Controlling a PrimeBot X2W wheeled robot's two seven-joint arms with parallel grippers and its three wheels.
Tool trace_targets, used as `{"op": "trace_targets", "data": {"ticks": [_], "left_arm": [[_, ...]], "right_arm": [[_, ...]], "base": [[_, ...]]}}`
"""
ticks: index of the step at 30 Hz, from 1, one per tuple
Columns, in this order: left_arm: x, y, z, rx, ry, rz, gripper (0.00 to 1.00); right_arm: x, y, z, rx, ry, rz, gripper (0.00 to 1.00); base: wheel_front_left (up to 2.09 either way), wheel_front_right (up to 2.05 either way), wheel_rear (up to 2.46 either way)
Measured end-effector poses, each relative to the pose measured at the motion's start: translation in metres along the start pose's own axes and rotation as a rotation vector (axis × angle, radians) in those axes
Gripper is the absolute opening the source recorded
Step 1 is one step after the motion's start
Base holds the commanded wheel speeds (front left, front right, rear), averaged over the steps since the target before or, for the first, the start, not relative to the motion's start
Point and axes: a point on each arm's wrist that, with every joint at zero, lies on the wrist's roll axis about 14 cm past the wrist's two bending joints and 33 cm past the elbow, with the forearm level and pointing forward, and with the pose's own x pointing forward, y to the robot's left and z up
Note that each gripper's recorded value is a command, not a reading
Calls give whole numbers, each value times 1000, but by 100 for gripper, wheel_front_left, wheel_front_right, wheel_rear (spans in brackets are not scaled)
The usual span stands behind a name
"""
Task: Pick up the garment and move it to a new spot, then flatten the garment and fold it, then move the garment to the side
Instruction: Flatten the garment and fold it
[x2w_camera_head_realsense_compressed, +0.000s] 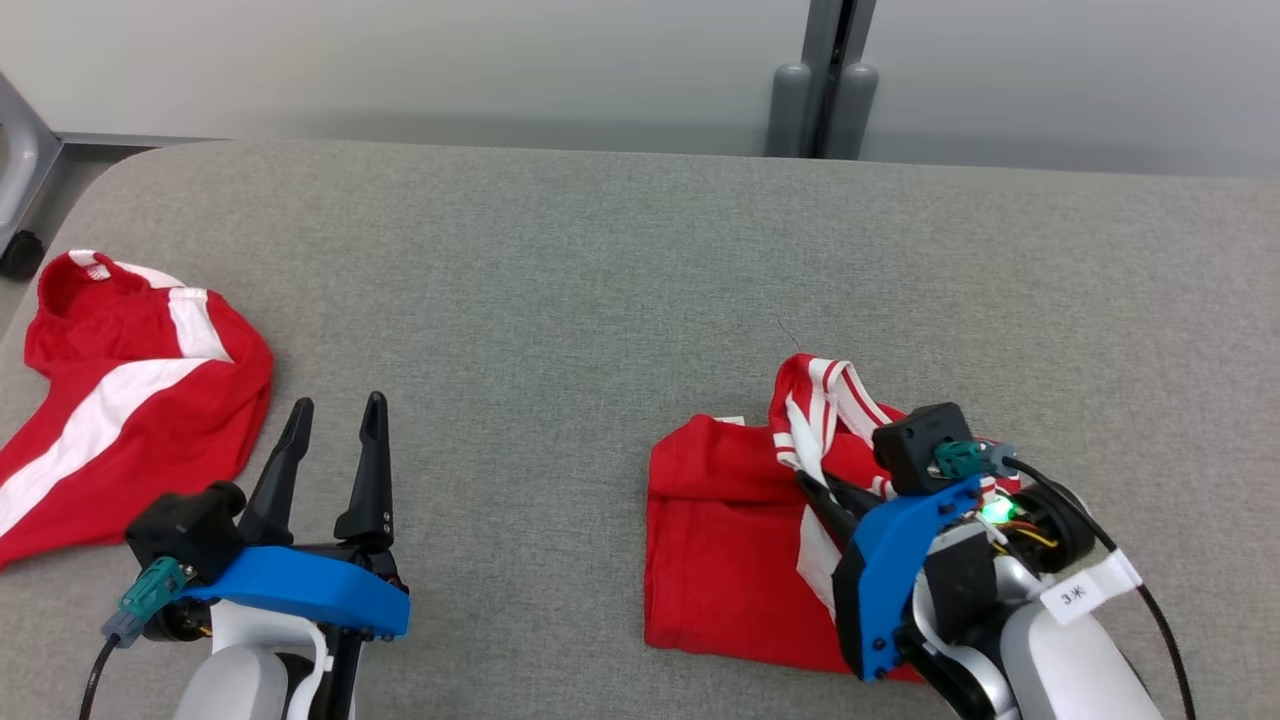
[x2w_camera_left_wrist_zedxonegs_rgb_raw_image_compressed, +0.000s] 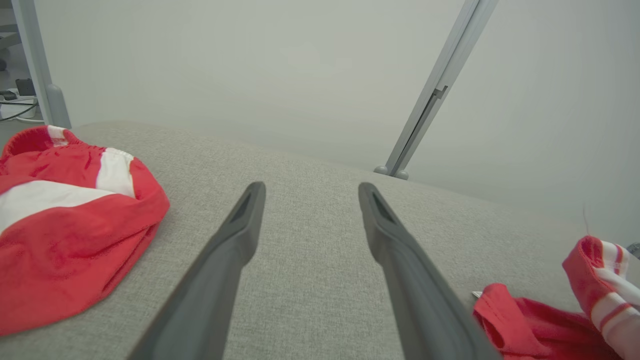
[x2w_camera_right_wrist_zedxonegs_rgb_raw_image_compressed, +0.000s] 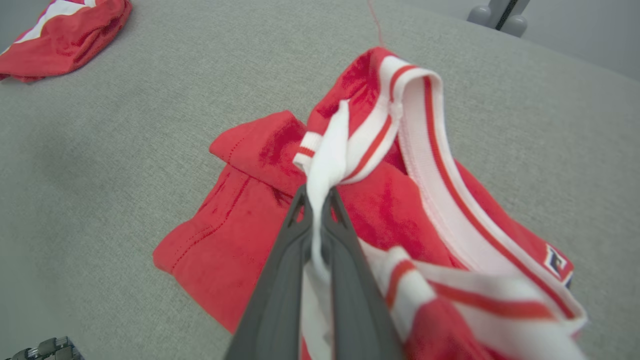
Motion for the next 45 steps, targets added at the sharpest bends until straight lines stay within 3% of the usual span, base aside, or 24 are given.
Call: {"op": "trace_targets", "data": {"ticks": [6,18,19,20,23,26,29,32,34,38,42,45], "left_arm": [[-8,7,0,-1,1,21,100],[-13,17,-3,-5,8,53,100],[-13,17,-3,-5,8,53,100],[-13,17,-3,-4,7,53,100],[-13,15,-2,-4,1,49,100],[-13,13,0,-5,-5,45,100],[-14,11,5,-4,-19,38,100],[-16,8,9,-3,-35,34,100],[-18,7,11,-7,-42,32,100],[-22,10,17,-7,-59,40,100],[-24,15,19,0,-66,53,100],[-24,16,20,0,-68,58,100]], "right_arm": [[29,37,-4,-54,39,125,0],[52,63,-30,-108,130,207,0],[52,65,-32,-107,136,212,36],[52,67,-32,-95,130,222,100],[50,78,-23,-38,83,271,100],[40,101,3,96,-20,381,100],[23,114,46,182,-181,457,100],[5,101,92,215,-370,442,100],[-6,84,113,207,-463,394,100],[-23,24,122,133,-574,158,100],[-36,-29,97,28,-555,-80,100],[-38,-48,63,-21,-487,-178,100]], "base": [[0,0,0],[0,0,0],[0,0,0],[0,0,0],[0,0,0],[0,0,0],[0,0,0],[0,0,0],[0,0,0],[0,0,0],[0,0,0],[0,0,0]]}}
